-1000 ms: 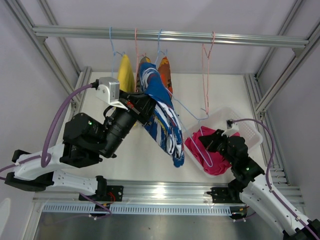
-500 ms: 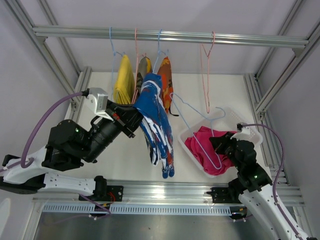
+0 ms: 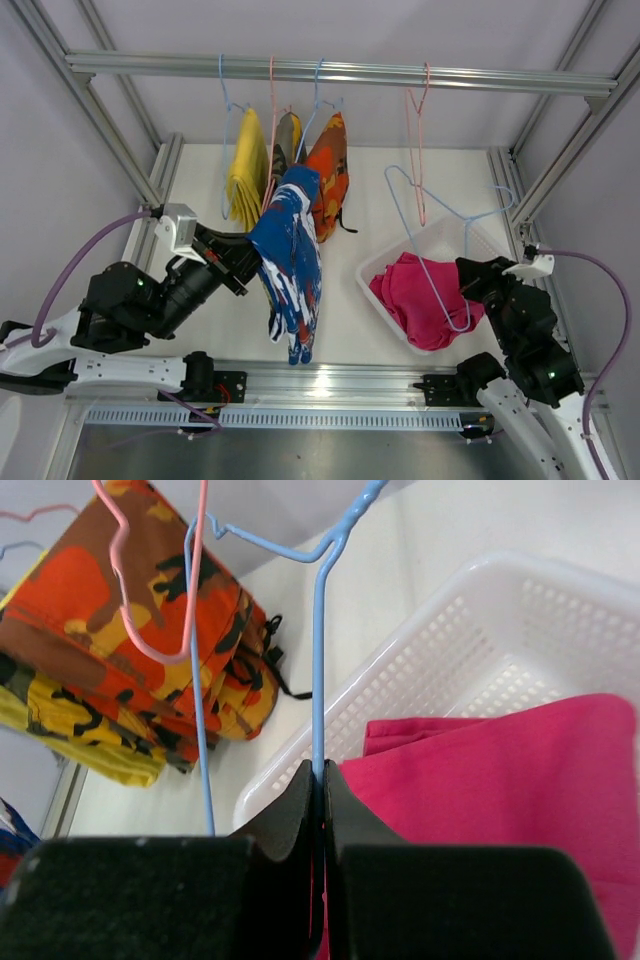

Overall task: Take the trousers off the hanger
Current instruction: Place the trousers in the bin.

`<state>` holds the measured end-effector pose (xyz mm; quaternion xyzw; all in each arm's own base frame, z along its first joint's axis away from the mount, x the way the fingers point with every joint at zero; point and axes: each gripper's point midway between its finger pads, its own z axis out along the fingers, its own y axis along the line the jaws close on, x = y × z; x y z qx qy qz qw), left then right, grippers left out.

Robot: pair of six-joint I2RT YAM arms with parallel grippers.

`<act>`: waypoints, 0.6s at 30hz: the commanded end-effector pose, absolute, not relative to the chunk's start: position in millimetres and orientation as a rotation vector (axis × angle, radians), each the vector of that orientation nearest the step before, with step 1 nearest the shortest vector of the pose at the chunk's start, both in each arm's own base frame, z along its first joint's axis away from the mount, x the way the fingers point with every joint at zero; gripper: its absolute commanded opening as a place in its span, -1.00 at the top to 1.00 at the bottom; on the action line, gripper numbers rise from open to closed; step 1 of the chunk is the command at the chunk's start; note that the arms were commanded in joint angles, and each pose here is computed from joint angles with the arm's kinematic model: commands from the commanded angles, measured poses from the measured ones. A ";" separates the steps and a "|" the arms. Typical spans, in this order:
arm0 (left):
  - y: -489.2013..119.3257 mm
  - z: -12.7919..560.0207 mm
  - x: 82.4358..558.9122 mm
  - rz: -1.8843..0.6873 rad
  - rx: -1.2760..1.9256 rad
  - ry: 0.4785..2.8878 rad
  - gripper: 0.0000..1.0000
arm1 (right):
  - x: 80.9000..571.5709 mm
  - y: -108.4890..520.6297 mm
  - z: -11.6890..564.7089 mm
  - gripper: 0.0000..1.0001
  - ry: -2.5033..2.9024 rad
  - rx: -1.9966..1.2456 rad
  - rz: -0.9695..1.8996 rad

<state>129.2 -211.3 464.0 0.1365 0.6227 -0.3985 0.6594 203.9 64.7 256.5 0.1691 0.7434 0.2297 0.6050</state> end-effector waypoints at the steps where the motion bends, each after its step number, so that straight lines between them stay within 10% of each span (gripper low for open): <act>1: -204.5 484.6 122.7 -1.029 0.227 1.346 0.99 | 199.1 37.1 289.8 1.00 1.644 0.448 0.419; 18: -263.5 461.5 126.8 -0.988 0.287 1.419 0.99 | 171.3 -8.3 338.4 1.00 1.562 0.479 0.234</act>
